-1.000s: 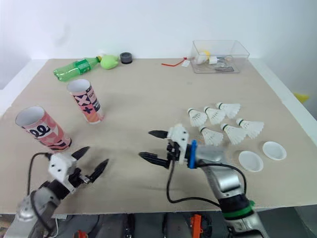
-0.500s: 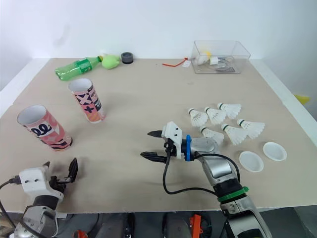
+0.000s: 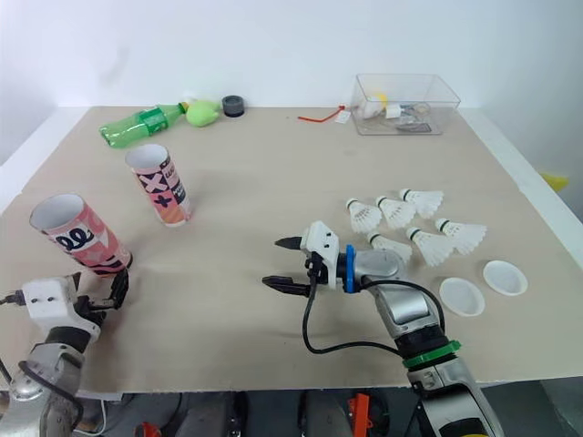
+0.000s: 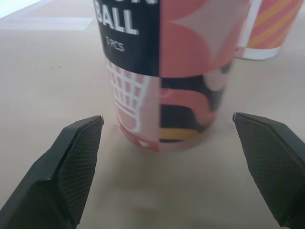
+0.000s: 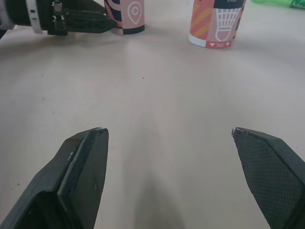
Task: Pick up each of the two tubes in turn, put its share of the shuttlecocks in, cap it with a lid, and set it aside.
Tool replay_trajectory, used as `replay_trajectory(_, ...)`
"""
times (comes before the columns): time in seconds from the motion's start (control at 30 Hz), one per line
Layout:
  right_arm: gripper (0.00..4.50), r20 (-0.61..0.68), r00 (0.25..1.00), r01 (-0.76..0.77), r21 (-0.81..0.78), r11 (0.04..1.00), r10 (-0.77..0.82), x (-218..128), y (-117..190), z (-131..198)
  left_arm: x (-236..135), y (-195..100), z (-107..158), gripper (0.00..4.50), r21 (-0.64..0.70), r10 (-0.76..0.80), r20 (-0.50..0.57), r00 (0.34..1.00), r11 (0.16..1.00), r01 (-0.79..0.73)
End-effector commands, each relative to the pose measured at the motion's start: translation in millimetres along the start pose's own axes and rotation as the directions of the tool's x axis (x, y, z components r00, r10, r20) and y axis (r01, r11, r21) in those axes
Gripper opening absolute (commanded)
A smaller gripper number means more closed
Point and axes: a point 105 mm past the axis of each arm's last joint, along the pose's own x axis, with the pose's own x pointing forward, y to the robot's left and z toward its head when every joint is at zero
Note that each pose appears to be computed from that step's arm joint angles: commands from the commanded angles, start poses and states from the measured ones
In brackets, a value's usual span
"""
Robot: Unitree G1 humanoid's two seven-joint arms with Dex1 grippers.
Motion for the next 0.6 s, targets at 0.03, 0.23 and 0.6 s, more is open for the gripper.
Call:
replay_trajectory(0.03,4.44,0.034,0.999,0.023,-0.044,0.999,-0.021,-3,-2,14,9,10,9,4.50,0.005,-0.022,0.018,1.000,1.000,0.022)
replay_trajectory(0.23,4.44,0.022,0.999,0.032,-0.051,0.998,-0.031,-6,-4,13,26,10,2,4.50,-0.027,-0.112,-0.015,0.994,0.993,0.112)
replay_trajectory(0.6,4.50,0.018,0.999,0.052,-0.062,0.997,-0.051,-12,-6,14,42,8,-11,3.21,0.026,-0.246,-0.058,0.968,0.969,0.247)
